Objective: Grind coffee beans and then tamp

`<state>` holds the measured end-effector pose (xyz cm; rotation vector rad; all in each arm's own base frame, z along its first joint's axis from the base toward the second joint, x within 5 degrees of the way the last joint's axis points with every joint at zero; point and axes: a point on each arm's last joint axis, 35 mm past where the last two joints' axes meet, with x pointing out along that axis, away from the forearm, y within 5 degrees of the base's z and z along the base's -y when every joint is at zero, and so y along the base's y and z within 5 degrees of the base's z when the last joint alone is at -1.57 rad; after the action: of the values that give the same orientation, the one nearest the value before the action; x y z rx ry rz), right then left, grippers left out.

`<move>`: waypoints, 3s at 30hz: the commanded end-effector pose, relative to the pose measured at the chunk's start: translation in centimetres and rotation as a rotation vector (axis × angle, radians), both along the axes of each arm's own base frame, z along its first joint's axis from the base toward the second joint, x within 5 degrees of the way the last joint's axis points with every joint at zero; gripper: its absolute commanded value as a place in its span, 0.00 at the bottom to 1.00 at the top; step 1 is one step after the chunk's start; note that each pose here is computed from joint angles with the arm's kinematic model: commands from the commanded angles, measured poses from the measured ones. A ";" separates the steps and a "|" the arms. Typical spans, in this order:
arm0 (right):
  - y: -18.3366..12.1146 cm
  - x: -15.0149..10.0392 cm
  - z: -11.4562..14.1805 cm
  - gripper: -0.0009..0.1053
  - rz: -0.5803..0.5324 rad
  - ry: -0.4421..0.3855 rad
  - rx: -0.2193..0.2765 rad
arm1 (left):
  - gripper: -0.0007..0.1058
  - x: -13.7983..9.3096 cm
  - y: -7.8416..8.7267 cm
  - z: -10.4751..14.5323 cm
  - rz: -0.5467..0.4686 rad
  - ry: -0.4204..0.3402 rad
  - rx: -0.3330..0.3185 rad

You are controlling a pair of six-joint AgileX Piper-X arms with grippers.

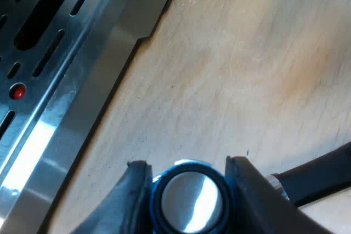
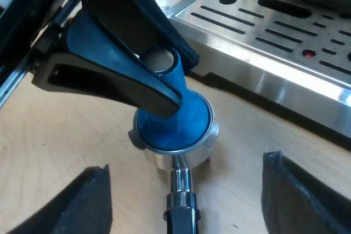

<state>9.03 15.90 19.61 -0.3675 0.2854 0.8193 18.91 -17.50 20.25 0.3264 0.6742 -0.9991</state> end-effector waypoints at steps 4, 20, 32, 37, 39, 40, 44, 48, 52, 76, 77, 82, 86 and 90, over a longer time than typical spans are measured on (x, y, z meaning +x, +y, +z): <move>0.0 0.0 0.3 0.58 0.007 -0.013 0.015 | 0.09 -0.2 0.1 -0.5 0.002 0.002 0.013; 0.0 0.0 0.3 0.58 0.007 -0.013 0.015 | 0.09 -0.4 0.2 -3.6 0.023 0.151 0.068; 0.0 0.0 0.3 0.58 0.007 -0.013 0.015 | 0.09 -1.0 0.8 -4.7 0.024 0.177 0.092; 0.0 0.0 0.3 0.58 0.007 -0.013 0.015 | 0.09 -1.4 1.1 -5.3 0.024 0.191 0.104; 0.0 0.0 0.3 0.58 0.007 -0.013 0.015 | 0.09 -1.3 1.0 -5.1 0.023 0.185 0.097; 0.0 0.0 0.3 0.58 0.007 -0.013 0.015 | 0.09 -1.2 0.9 -4.9 0.023 0.180 0.094; 0.0 0.0 0.3 0.58 0.007 -0.013 0.015 | 0.09 -0.5 0.3 -3.4 0.021 0.141 0.058; 0.0 0.0 0.3 0.58 0.007 -0.013 0.015 | 0.09 0.1 -0.2 -1.7 0.020 0.097 0.020; 0.0 0.0 0.3 0.58 0.007 -0.013 0.015 | 0.09 0.6 -0.7 0.3 0.018 0.045 -0.026; 0.5 -0.4 0.6 0.58 0.185 0.035 0.081 | 0.09 -1.1 1.6 8.2 0.109 -0.197 -0.150; 0.6 -0.4 0.9 0.58 0.190 0.025 0.100 | 0.09 -1.2 2.3 8.2 0.131 -0.183 -0.131; 0.9 -0.3 1.6 0.58 0.194 0.001 0.123 | 0.09 -0.4 4.3 7.8 0.221 -0.143 -0.085; 0.9 -0.3 1.6 0.58 0.203 -0.018 0.110 | 0.09 0.3 5.8 7.4 0.291 -0.116 -0.060; 0.9 -0.3 1.6 0.58 0.204 -0.020 0.108 | 0.09 0.5 6.7 6.6 0.305 -0.084 -0.065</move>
<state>8.68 16.68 20.59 -0.3112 0.2212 1.0202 19.58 -10.98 26.88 0.2182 0.5879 -0.7046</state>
